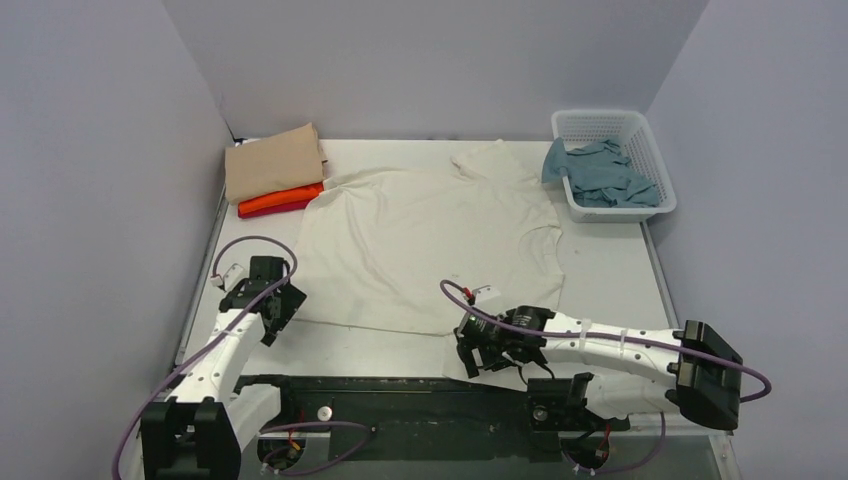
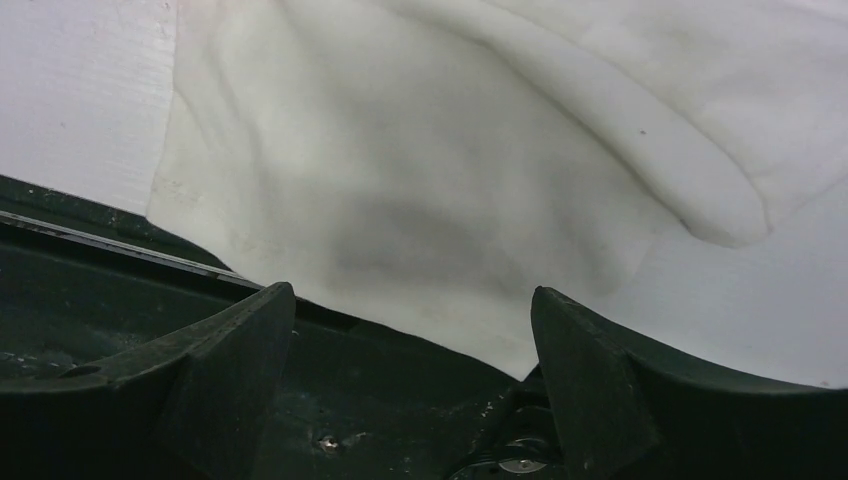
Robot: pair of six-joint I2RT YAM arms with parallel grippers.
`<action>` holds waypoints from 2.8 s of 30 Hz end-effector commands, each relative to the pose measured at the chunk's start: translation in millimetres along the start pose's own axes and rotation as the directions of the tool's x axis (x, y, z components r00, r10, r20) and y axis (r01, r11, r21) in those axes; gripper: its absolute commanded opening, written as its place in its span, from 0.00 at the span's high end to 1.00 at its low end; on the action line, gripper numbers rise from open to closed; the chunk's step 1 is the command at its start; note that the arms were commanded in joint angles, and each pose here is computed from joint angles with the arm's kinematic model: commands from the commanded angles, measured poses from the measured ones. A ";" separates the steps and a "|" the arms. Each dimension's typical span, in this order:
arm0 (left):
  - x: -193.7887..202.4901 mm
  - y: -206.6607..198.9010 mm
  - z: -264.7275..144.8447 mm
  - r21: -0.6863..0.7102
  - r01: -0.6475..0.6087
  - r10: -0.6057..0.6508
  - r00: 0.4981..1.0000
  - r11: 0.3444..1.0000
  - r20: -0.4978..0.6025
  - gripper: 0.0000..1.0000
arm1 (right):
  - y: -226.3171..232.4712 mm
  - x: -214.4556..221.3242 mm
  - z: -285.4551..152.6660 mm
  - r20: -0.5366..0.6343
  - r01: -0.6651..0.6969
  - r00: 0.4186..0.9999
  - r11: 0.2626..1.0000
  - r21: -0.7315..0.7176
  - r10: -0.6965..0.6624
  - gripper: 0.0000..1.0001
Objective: Fold and stack the t-shirts
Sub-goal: Grab the side of the flattened tshirt closest away from the robot with both arms, then fold the flattened tshirt in 1/3 of the way
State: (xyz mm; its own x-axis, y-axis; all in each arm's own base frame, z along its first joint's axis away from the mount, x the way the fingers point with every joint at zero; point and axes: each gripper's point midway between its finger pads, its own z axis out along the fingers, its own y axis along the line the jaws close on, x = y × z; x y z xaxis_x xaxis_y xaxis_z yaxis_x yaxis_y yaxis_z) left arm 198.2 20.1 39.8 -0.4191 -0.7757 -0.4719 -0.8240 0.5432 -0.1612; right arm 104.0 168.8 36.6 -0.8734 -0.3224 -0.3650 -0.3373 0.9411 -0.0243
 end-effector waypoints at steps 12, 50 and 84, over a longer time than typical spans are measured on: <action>0.5 -30.0 42.1 0.045 0.085 -0.083 0.995 0.995 -0.052 0.59 | -6.4 55.7 20.5 -0.186 -0.012 0.982 0.997 0.082 0.027 0.23; 14.4 36.0 -4.2 -0.006 0.192 -0.191 0.981 0.981 0.030 1.00 | -0.8 112.2 -69.4 -0.538 -0.047 0.843 0.994 -0.094 -0.011 1.00; -56.7 -98.2 -7.7 0.221 0.164 -0.176 0.984 0.961 0.036 1.00 | -101.6 -103.8 -65.7 -0.210 -0.075 0.970 0.969 0.237 0.126 1.00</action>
State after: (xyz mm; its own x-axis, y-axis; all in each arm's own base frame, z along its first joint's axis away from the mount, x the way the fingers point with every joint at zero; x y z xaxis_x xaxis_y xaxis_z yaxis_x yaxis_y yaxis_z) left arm 262.5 7.5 65.6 -0.2861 -0.8670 -0.4079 -0.8264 0.4388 -0.3530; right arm 185.3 115.5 130.2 -0.9734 -0.1771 -0.1452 -0.1591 0.9790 -0.1273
